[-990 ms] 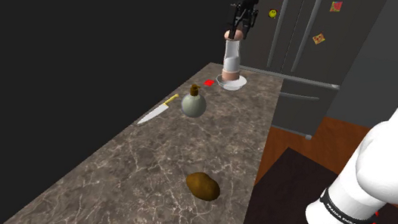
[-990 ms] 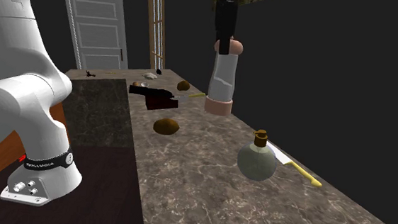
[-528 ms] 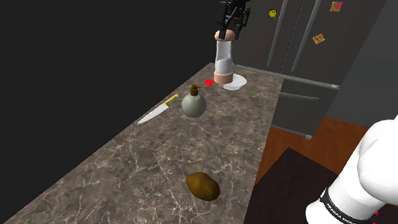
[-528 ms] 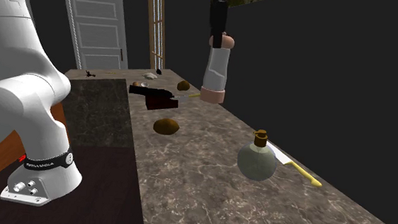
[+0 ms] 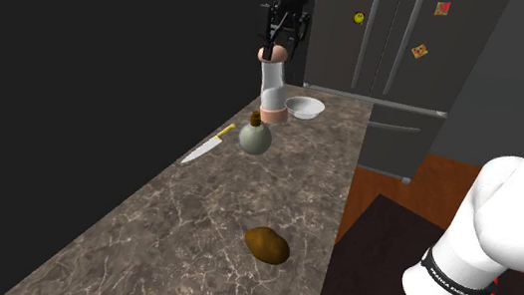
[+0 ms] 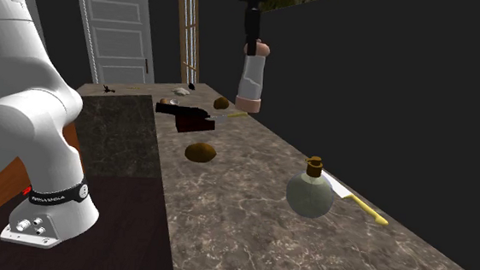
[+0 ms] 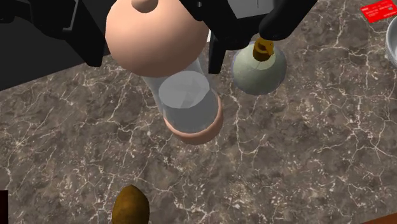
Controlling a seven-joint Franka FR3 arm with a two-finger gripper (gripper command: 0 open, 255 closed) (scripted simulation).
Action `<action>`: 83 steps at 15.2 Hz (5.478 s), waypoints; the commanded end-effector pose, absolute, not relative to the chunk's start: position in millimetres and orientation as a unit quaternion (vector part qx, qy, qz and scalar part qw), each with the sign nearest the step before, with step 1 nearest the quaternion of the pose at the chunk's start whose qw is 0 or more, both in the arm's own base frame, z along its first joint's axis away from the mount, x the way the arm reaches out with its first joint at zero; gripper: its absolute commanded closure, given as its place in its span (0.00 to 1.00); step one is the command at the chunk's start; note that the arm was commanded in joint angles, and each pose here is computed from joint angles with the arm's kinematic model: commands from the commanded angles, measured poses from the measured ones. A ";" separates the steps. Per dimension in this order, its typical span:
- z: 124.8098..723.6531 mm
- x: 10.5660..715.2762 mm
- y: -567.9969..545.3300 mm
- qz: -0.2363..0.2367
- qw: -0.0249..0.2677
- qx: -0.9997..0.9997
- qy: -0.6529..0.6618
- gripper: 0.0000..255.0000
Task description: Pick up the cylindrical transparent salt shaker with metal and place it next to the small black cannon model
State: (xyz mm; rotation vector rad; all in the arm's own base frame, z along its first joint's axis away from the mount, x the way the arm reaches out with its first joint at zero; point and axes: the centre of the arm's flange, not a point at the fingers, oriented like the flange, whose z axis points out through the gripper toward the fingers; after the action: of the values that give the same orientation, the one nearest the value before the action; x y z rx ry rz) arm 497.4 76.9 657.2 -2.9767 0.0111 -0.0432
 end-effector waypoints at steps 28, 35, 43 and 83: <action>657.5 448.4 458.6 -0.015 0.082 -0.996 0.005 1.00; 636.5 444.3 491.1 -0.015 0.082 -0.996 0.005 1.00; 594.2 444.3 491.1 -0.015 0.082 -0.996 0.005 1.00; 405.9 444.3 491.1 -0.015 0.082 -0.996 0.005 1.00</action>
State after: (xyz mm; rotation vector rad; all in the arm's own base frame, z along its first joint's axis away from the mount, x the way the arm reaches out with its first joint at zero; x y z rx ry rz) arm 444.3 491.1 405.9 -2.9768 0.0136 -0.0431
